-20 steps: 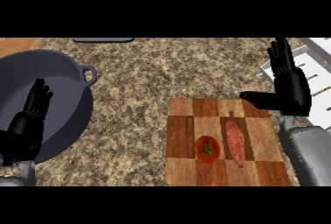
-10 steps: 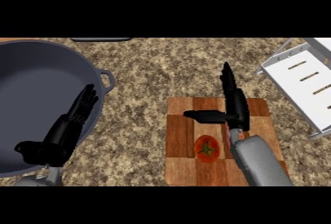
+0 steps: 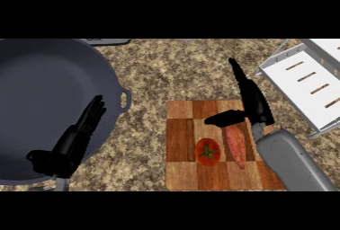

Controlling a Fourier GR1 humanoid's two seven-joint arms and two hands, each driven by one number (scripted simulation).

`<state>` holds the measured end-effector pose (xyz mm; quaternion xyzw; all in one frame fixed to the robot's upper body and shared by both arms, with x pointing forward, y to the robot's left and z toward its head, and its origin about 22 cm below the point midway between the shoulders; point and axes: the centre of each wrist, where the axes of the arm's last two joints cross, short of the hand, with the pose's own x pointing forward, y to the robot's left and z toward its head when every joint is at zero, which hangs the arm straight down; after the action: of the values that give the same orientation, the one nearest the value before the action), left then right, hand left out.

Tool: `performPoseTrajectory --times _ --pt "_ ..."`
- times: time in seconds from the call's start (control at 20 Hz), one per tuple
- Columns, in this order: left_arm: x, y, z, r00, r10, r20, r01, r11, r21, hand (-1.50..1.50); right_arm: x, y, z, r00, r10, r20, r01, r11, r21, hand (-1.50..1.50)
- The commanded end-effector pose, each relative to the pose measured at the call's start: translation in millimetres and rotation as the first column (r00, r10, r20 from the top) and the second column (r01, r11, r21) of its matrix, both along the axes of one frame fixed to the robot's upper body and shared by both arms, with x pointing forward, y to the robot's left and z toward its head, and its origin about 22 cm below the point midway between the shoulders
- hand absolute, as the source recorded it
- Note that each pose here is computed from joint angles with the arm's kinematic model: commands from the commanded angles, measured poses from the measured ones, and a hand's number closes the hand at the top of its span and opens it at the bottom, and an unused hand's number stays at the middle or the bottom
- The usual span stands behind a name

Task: Pick the sweet potato from the cutting board and place it in the tiered basket

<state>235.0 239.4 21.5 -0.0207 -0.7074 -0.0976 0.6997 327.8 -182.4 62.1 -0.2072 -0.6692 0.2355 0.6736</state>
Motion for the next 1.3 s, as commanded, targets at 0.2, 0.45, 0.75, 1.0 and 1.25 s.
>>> performPoseTrajectory --times 0.2,0.45,0.75,1.0,1.25 --pt "2.3 7.3 -17.3 0.998 0.007 -0.063 -0.006 1.000 0.009 0.00 4.5 -8.5 47.5 0.946 -0.026 -0.322 -0.176 0.795 -0.581 -1.50" --pt "14.8 13.6 -21.2 0.999 0.020 -0.047 -0.019 1.000 0.015 0.00 -10.1 30.0 105.3 0.891 -0.027 -0.454 -0.294 0.726 -0.622 -1.50" --pt "27.7 -0.9 -38.9 0.999 0.009 -0.053 -0.010 1.000 -0.013 0.00 -46.7 49.2 118.2 0.862 -0.084 -0.500 -0.275 0.751 -0.601 -1.50" --pt "31.2 -5.7 -36.6 0.999 -0.015 -0.048 0.015 1.000 -0.002 0.00 -60.1 50.7 113.8 0.902 -0.182 -0.392 -0.127 0.755 -0.643 -1.50" --pt "27.2 -4.9 -37.9 0.998 -0.014 -0.055 0.013 1.000 -0.011 0.00 -53.2 36.7 77.0 0.831 -0.284 -0.477 -0.172 0.686 -0.707 -1.50"
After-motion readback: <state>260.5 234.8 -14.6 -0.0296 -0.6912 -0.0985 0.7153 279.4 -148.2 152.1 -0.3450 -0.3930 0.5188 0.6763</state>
